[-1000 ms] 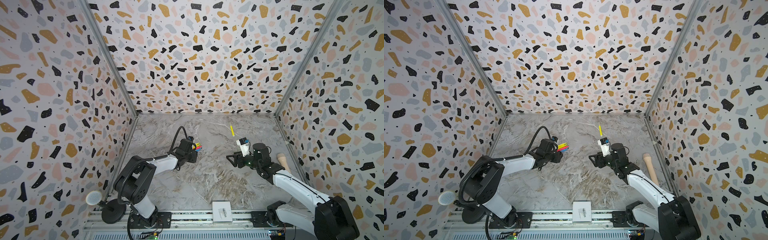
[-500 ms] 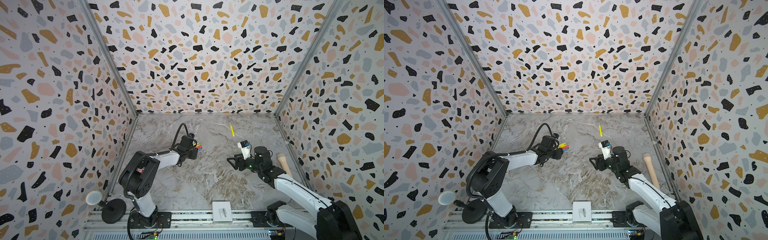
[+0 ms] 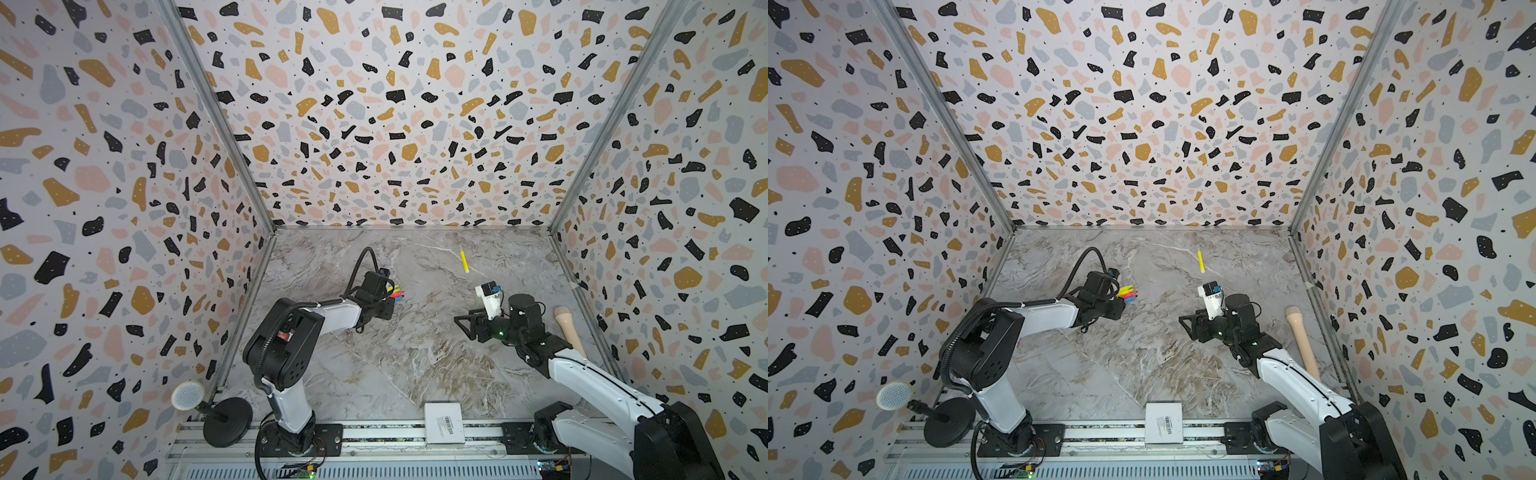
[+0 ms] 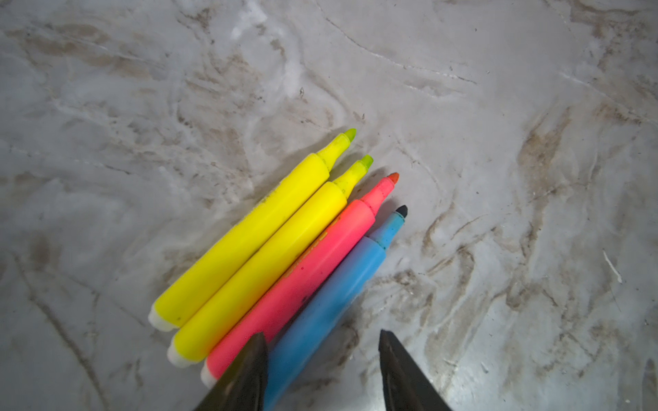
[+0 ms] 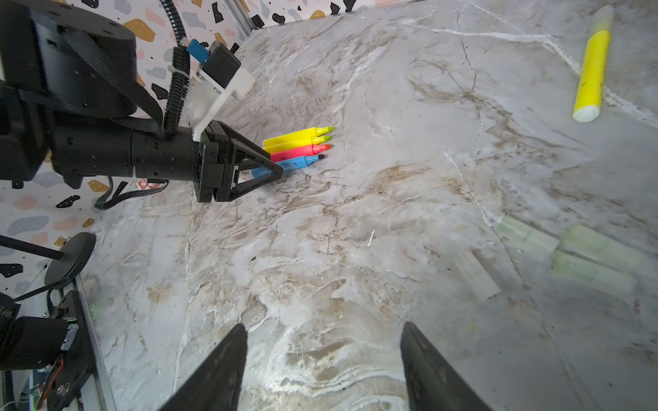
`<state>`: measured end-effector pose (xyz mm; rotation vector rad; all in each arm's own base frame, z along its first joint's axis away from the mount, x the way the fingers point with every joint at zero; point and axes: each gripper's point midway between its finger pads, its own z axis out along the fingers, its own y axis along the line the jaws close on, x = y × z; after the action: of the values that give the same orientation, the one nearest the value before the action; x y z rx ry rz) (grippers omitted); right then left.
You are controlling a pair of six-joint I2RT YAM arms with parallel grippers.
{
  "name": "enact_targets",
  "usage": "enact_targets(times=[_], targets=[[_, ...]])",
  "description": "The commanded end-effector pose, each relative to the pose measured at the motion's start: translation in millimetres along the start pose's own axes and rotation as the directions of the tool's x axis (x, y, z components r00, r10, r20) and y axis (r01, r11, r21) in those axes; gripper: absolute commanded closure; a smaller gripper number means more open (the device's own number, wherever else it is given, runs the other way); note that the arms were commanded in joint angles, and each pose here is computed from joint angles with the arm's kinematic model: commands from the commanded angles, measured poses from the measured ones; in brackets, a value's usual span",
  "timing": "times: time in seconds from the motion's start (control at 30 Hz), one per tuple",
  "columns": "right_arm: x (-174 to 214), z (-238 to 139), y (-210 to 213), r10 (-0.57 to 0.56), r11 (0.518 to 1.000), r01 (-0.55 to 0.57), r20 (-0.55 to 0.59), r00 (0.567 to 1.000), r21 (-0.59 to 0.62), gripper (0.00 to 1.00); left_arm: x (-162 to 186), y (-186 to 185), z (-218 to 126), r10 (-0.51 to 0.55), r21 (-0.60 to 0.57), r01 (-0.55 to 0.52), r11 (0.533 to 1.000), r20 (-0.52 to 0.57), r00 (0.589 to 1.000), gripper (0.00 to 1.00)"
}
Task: Insert the pens into the pen caps
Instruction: 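Lower the left gripper over the blue pen while the right gripper returns toward center, then grasp the blue pen with the left gripper and lift it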
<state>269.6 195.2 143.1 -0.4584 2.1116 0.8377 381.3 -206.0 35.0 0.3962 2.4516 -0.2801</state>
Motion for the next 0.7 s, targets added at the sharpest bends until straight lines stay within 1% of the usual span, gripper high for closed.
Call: enact_targets(times=[0.0,0.33,0.5,0.57,0.67], targets=[[-6.4,-3.2,1.0,0.004,1.0,-0.004,0.03,1.0,0.003,0.32,12.5,0.0,-0.7,0.029,-0.005,-0.029,1.0,-0.032,0.999,0.5],[-8.9,-3.9,2.0,0.02,1.0,-0.019,0.043,0.999,-0.002,0.32,42.8,-25.4,-1.5,0.094,0.041,-0.091,0.995,-0.098,0.991,0.55],[-10.2,-5.8,2.3,0.021,1.0,-0.021,0.052,0.998,0.001,0.32,53.0,-38.6,-6.0,0.13,0.063,-0.123,0.99,-0.116,0.985,0.58],[-10.6,-6.5,2.5,0.022,1.0,-0.022,0.055,0.998,0.002,0.32,58.2,-45.7,-8.0,0.147,0.081,-0.137,0.987,-0.123,0.982,0.61],[-11.6,-7.3,2.0,0.023,1.0,-0.023,0.06,0.998,0.007,0.32,64.2,-47.6,-7.4,0.16,0.082,-0.15,0.985,-0.131,0.978,0.61]])
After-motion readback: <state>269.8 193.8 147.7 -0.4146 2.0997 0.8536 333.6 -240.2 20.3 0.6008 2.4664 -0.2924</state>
